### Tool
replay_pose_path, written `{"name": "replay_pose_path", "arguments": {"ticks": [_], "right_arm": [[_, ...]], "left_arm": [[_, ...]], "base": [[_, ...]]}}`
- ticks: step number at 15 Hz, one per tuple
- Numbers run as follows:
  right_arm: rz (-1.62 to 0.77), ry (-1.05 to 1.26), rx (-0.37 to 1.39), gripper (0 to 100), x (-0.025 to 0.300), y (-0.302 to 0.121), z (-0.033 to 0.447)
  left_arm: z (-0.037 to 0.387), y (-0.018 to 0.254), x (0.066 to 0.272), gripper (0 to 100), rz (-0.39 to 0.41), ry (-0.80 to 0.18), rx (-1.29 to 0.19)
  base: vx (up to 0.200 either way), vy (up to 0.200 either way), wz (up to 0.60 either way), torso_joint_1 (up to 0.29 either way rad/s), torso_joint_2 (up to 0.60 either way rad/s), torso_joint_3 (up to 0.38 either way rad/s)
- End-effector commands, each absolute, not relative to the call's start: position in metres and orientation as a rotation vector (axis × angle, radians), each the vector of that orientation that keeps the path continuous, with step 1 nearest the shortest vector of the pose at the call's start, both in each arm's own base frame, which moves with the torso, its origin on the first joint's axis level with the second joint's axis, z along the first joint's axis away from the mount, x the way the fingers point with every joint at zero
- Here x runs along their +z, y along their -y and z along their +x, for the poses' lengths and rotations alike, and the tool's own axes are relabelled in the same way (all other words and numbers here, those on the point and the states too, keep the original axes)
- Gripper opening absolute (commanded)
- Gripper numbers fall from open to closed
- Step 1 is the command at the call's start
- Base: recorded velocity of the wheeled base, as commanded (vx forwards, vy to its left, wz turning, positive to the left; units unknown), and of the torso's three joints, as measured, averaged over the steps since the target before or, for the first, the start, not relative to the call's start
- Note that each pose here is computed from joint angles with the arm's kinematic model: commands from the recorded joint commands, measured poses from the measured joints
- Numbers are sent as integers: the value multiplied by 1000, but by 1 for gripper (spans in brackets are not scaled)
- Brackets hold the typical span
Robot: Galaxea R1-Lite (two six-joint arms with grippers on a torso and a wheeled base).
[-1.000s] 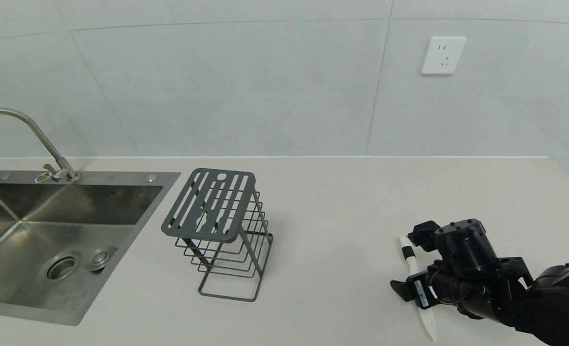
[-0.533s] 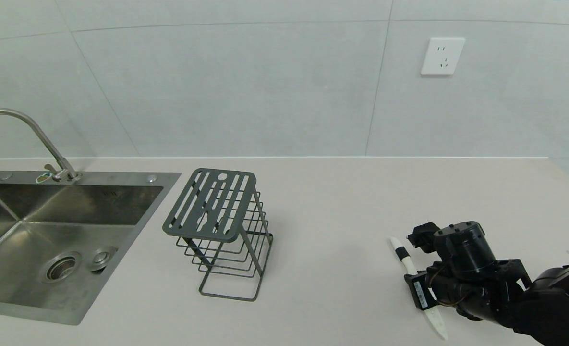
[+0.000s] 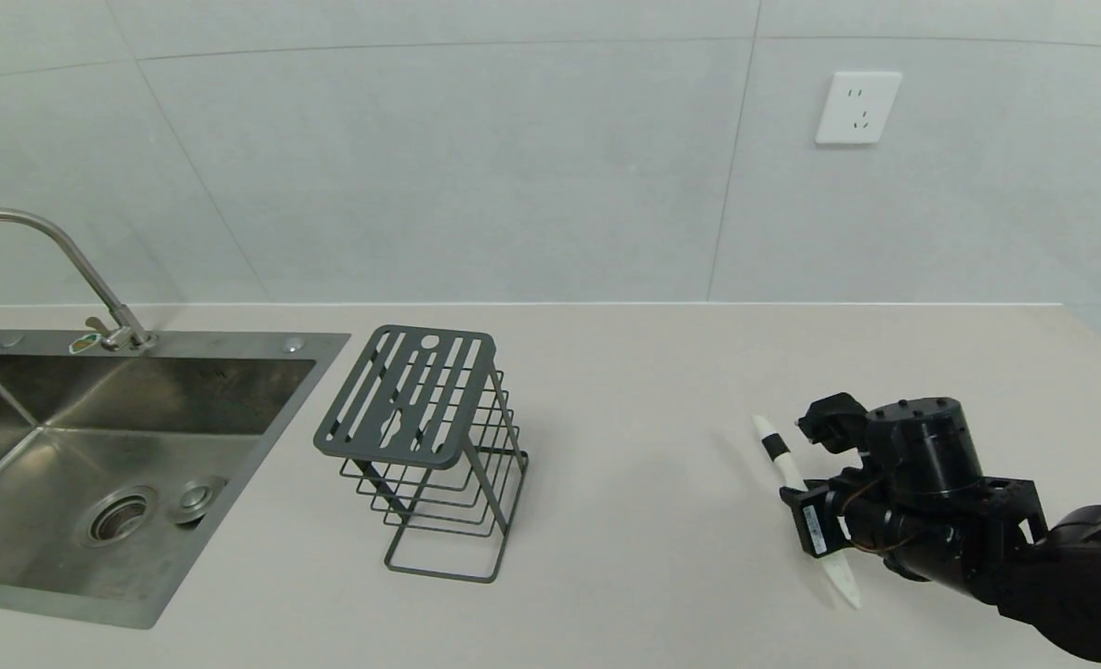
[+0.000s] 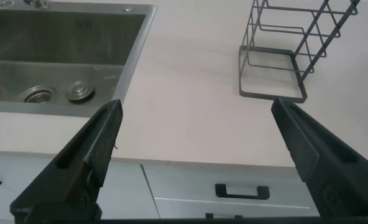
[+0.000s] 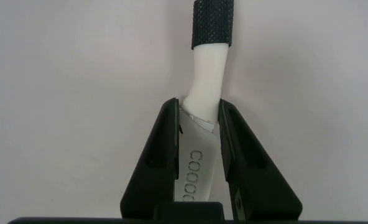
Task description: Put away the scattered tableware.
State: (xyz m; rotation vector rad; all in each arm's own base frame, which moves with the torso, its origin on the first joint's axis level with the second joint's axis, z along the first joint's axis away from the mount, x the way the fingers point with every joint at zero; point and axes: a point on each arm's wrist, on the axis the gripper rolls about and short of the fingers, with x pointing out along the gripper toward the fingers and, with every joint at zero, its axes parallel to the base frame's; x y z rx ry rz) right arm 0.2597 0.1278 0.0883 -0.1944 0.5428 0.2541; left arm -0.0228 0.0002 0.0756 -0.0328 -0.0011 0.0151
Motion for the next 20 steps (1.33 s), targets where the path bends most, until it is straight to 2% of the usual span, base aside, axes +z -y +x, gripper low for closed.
{"name": "replay_pose_path", "arguments": {"ticks": [1,9,18,19,20], "right_arm": [[-183,-451,282,0,115,-125,249],[-262,-241,437,0,165,-113,219],[-466,-94,582,0,178,-116,209],[-494,-57,625,0,181,-117,204],[-543,13,668,0,185,-116,197]], "left_arm": [[-23,0,76,100,-34,2,15],[-23,0,76,100,-31,2,15],[-23,0,76,100,-34,3,14],[-23,0,78,100,-35,22,13],[-23,0,87,100,-40,111,12]], "base": [[0,0,0,0,0,0],[0,0,0,0,0,0],[0,0,0,0,0,0],[0,0,0,0,0,0],[0,0,0,0,0,0]]}}
